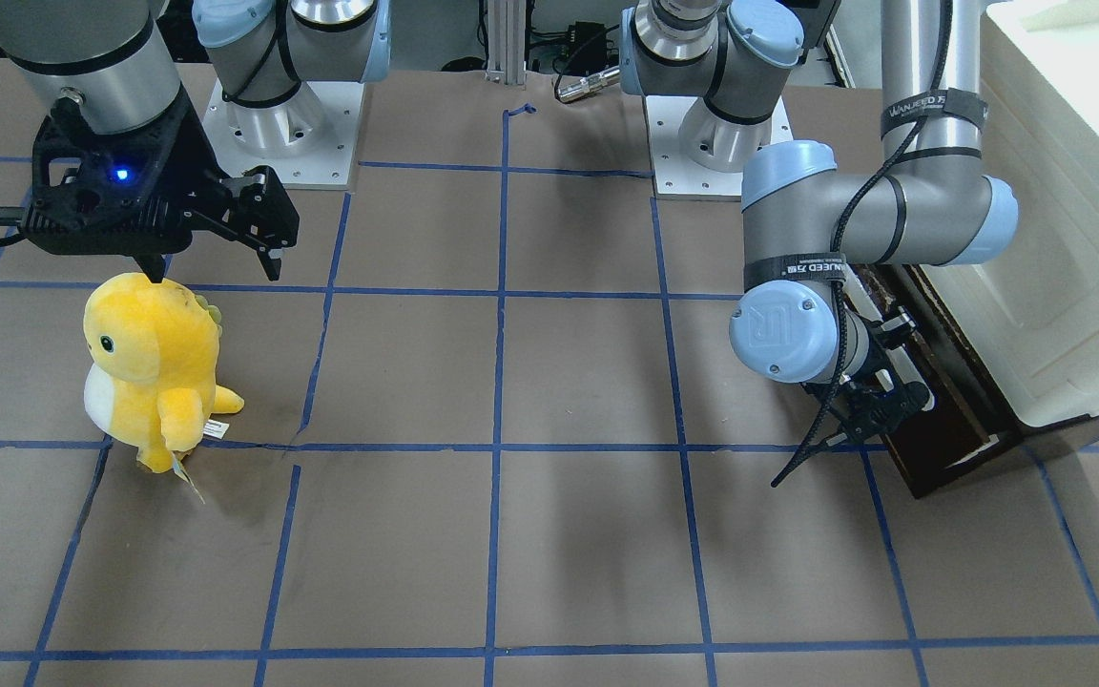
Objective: Pull drawer sideways
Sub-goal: 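Pull the handle with the left gripper, sliding the drawer outward, then keep pulling the drawer open toward the table center with the left gripper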
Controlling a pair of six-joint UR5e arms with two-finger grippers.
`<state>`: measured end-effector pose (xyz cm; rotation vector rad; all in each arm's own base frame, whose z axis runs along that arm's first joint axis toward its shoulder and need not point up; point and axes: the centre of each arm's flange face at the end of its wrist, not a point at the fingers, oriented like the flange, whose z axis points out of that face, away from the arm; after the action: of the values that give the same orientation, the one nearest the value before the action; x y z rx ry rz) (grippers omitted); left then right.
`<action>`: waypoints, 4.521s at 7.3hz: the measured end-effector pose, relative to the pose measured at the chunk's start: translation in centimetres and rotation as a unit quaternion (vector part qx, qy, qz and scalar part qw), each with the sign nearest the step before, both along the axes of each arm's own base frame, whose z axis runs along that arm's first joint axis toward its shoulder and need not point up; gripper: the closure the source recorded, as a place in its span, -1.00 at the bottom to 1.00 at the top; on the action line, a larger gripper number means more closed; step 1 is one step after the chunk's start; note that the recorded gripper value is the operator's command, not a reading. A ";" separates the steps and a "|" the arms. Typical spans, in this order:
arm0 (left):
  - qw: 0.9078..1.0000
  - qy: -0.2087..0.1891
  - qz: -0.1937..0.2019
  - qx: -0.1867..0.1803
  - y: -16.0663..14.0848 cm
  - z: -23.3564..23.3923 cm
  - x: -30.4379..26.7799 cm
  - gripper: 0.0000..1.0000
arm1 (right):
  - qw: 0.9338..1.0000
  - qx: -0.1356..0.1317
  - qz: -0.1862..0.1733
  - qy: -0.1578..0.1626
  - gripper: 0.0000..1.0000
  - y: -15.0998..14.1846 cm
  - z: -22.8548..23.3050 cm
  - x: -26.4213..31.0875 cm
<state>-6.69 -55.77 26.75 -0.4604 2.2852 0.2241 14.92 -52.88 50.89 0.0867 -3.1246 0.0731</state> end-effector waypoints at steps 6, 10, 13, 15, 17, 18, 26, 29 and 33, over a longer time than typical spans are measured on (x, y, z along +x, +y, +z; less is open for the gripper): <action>1.000 -0.002 0.003 0.003 -0.1 0.0 -0.6 1.00 | 1.000 0.000 0.000 -0.001 -1.00 0.0 0.0 0.0; 1.000 -0.002 0.003 0.007 0.0 -0.1 -0.7 1.00 | 1.000 0.000 0.000 0.000 -1.00 0.0 0.0 0.0; 1.000 -0.005 0.005 0.001 0.0 -0.4 -1.5 1.00 | 1.000 0.000 0.000 0.000 -1.00 0.0 0.0 0.0; 1.000 -0.003 0.005 -0.003 -0.1 -0.5 -2.2 1.00 | 1.000 0.000 0.000 0.000 -1.00 0.0 0.0 0.0; 1.000 0.002 0.007 -0.005 -0.3 -0.2 -2.6 1.00 | 1.000 0.000 0.000 0.000 -1.00 0.0 0.0 0.0; 1.000 0.003 0.008 -0.005 -0.4 -0.2 -2.9 1.00 | 1.000 0.000 0.000 0.000 -1.00 0.0 0.0 0.0; 1.000 0.005 0.017 -0.013 -0.8 -0.4 -5.9 1.00 | 1.000 0.000 0.000 0.000 -1.00 0.0 0.0 0.0; 1.000 0.005 0.016 -0.018 -1.0 -0.7 -7.0 1.00 | 1.000 0.000 0.000 0.000 -1.00 0.0 0.0 0.0; 1.000 0.011 0.017 -0.022 -1.3 -0.8 -7.8 1.00 | 1.000 0.000 0.000 -0.001 -1.00 0.0 0.0 0.0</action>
<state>-14.51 -57.09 25.96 -0.5225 2.3091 0.1983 14.94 -52.88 50.89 0.0858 -3.1260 0.0730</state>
